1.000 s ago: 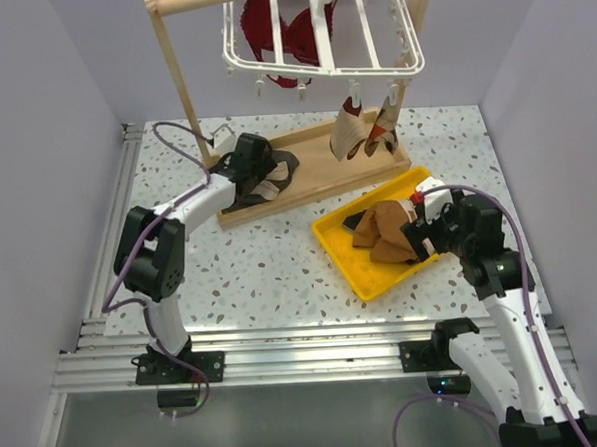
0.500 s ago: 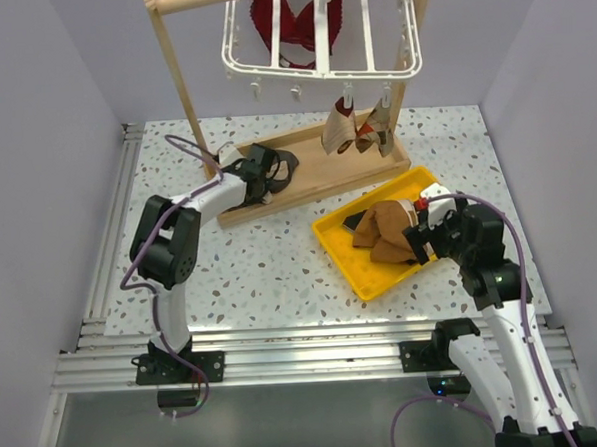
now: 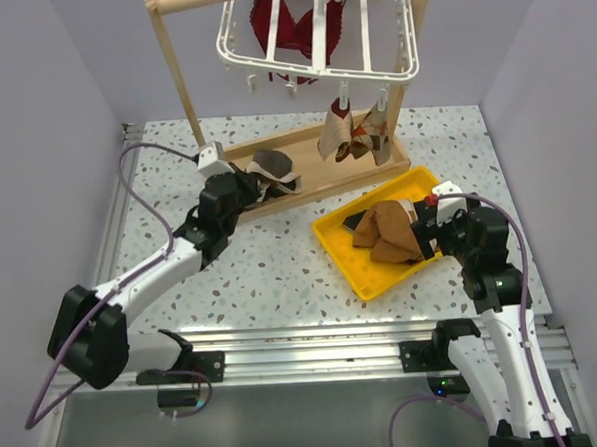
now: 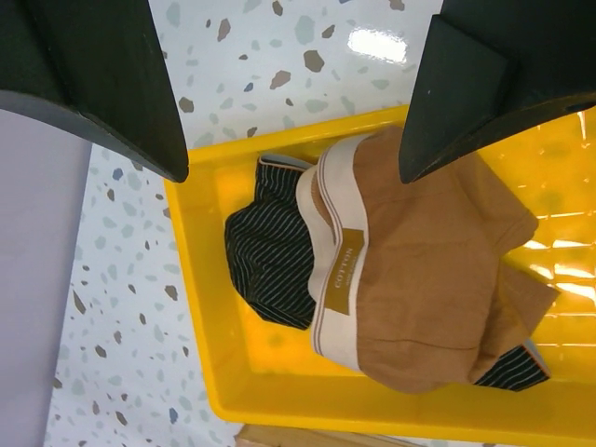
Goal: Remove the underwear clipped to the hanger
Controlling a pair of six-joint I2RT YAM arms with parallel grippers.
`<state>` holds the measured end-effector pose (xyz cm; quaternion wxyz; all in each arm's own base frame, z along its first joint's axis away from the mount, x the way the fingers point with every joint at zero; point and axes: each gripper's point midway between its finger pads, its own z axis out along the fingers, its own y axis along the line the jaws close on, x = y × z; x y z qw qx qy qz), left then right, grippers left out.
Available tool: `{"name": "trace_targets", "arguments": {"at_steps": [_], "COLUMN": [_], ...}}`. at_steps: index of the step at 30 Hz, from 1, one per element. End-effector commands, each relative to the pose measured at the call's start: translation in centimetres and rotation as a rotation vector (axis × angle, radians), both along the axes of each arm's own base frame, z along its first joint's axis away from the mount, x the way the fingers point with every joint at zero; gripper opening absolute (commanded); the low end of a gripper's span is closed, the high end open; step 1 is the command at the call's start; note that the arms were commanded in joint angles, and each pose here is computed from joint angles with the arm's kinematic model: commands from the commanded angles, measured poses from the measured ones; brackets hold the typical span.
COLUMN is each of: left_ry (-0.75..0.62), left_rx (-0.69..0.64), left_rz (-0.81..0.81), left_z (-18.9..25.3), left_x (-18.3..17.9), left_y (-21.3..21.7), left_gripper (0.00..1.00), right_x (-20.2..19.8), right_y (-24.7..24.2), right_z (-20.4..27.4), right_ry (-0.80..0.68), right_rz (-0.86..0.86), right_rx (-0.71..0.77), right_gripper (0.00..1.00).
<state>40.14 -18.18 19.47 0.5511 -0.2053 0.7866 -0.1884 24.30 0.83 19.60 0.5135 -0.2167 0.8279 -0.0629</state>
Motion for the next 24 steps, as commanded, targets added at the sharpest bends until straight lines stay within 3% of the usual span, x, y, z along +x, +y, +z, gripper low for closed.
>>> {"name": "trace_targets", "arguments": {"at_steps": [1, 2, 7, 14, 24], "left_ry": [-0.311, -0.42, -0.64, -0.938, -1.056], "left_rx": [0.008, -0.02, 0.037, 0.019, -0.137], "left_rz": [-0.209, -0.312, -0.633, -0.844, -1.181], "left_z": [5.9, 8.8, 11.8, 18.4, 23.2], "left_x": [-1.8, -3.3, -8.8, -14.9, -21.6], "left_y": [-2.1, -3.3, -6.2, -7.7, -13.8], "left_gripper": [0.0, 0.0, 0.0, 0.0, 0.0], "right_x": [1.0, 1.0, 1.2, 1.2, 1.4], "right_y": [-1.5, -1.8, -2.7, -3.7, -6.0], "right_z": [1.4, 1.5, 1.8, 1.8, 2.4], "right_ry": [-0.081, -0.086, -0.108, -0.121, -0.175], "right_rz": [-0.101, -0.12, -0.172, -0.222, -0.355], "right_rx": [0.013, 0.007, -0.001, -0.012, -0.03], "right_gripper": [0.99, 0.98, 0.99, 0.99, 0.99]}}
